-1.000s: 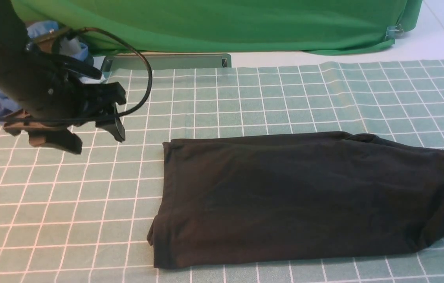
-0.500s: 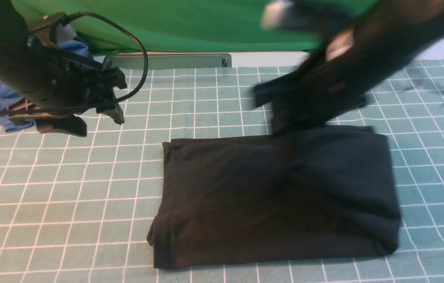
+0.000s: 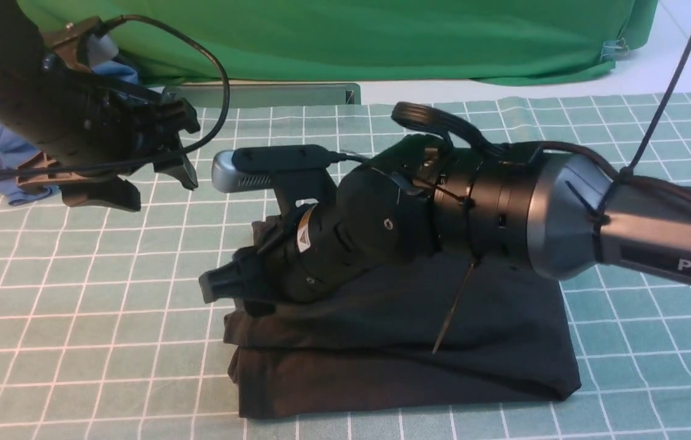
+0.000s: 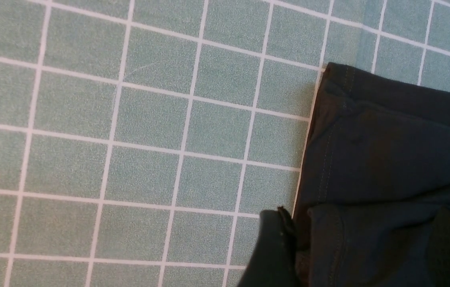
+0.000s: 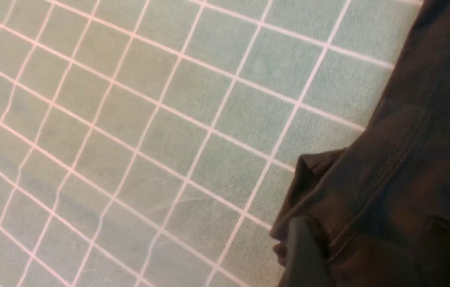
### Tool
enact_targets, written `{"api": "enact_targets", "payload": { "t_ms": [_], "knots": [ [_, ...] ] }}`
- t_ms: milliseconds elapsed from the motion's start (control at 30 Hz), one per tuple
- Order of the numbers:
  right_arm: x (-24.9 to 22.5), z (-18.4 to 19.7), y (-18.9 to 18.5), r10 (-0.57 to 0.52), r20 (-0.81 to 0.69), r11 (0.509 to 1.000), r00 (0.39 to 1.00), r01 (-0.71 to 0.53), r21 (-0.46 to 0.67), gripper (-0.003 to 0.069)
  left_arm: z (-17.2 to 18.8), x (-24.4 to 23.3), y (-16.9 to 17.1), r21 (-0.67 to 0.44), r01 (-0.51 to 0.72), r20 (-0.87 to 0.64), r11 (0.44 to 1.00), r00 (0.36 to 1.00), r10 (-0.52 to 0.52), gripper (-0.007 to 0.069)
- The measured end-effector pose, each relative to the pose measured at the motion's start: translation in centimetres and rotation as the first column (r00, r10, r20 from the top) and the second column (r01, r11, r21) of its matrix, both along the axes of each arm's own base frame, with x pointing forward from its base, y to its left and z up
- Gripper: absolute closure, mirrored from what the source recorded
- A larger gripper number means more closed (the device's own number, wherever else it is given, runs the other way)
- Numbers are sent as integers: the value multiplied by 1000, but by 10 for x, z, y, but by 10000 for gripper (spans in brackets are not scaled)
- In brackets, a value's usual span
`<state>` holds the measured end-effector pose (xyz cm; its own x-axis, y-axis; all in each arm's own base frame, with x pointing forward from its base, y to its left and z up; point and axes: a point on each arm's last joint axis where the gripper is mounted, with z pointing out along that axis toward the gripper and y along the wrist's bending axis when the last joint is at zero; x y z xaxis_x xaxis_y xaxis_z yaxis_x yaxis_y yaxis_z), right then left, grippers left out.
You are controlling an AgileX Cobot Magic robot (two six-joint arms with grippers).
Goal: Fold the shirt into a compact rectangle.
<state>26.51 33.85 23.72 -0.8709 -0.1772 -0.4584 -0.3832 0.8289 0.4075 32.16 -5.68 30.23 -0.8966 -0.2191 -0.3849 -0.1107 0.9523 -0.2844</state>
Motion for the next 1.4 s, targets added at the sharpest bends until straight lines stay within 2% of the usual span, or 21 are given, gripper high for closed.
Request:
{"api": "enact_targets", "payload": {
  "t_ms": [100, 200, 300, 367, 400, 533, 633, 667, 800, 900, 1000, 1067, 1100, 1167, 1233, 1300, 1400],
  "knots": [
    [-1, 13, -7, 13, 15, 1000, 1000, -13, -2, 224, 0, 0, 0, 0, 0, 0, 1000, 1000, 0, 159],
    [-1, 41, -30, 50, 32, 998, 998, -49, -38, 301, 0, 0, 0, 0, 0, 0, 1000, 1000, 0, 159],
    [-3, 82, -76, 108, 58, 987, 992, -100, -124, 502, 0, 0, 0, 0, 0, 0, 1000, 1000, 0, 159],
    [-7, 104, -110, 129, 70, 971, 989, -112, -209, 592, 0, 0, 0, 0, 0, 0, 1000, 1000, 0, 159],
    [-11, 114, -129, 127, 65, 959, 990, -106, -261, 613, 0, 0, 0, -3, -1, 1, 1000, 1000, 1, 159],
    [-32, 161, -193, 68, 196, 942, 978, 2, -336, 631, 1, 0, -3, -46, -13, -3, 999, 1000, 13, 159],
    [-57, 184, -222, 36, 283, 946, 959, 58, -318, 632, 1, 0, -5, -67, -18, -6, 998, 1000, 18, 159],
    [-79, 198, -239, 23, 344, 953, 939, 84, -292, 632, 1, 0, -5, -76, -20, -7, 997, 1000, 20, 159],
    [-140, 215, -274, 54, 482, 964, 874, 80, -253, 631, 1, -2, -6, -78, -18, -25, 997, 1000, 16, 159],
    [-171, 210, -291, 52, 555, 972, 830, 86, -220, 631, 1, -2, -5, -74, -17, -28, 997, 1000, 15, 159],
    [-203, 188, -309, 23, 681, 985, 732, 99, -139, 631, 0, -2, -5, -62, -13, -29, 998, 1000, 11, 160],
    [-212, 163, -314, 11, 767, 991, 641, 94, -93, 631, 0, -2, -5, -62, -14, -31, 998, 999, 12, 172],
    [-213, 157, -314, 15, 770, 991, 638, 93, -96, 631, 0, -2, -5, -62, -14, -31, 998, 999, 12, 176],
    [-213, 134, -313, 2, 815, 994, 579, 90, -66, 631, 0, -3, -5, -63, -13, -36, 998, 999, 11, 200],
    [-204, 94, -308, 1, 848, 996, 530, 78, -50, 631, 0, -4, -5, -61, -11, -45, 998, 999, 9, 260],
    [-198, 78, -303, -12, 868, 997, 496, 72, -27, 631, -1, -5, -5, -61, -9, -58, 998, 998, 5, 302],
    [-191, 64, -298, -49, 910, 998, 411, 59, 27, 631, -1, -5, -5, -57, 0, -66, 998, 998, -3, 409]
  ]
}}
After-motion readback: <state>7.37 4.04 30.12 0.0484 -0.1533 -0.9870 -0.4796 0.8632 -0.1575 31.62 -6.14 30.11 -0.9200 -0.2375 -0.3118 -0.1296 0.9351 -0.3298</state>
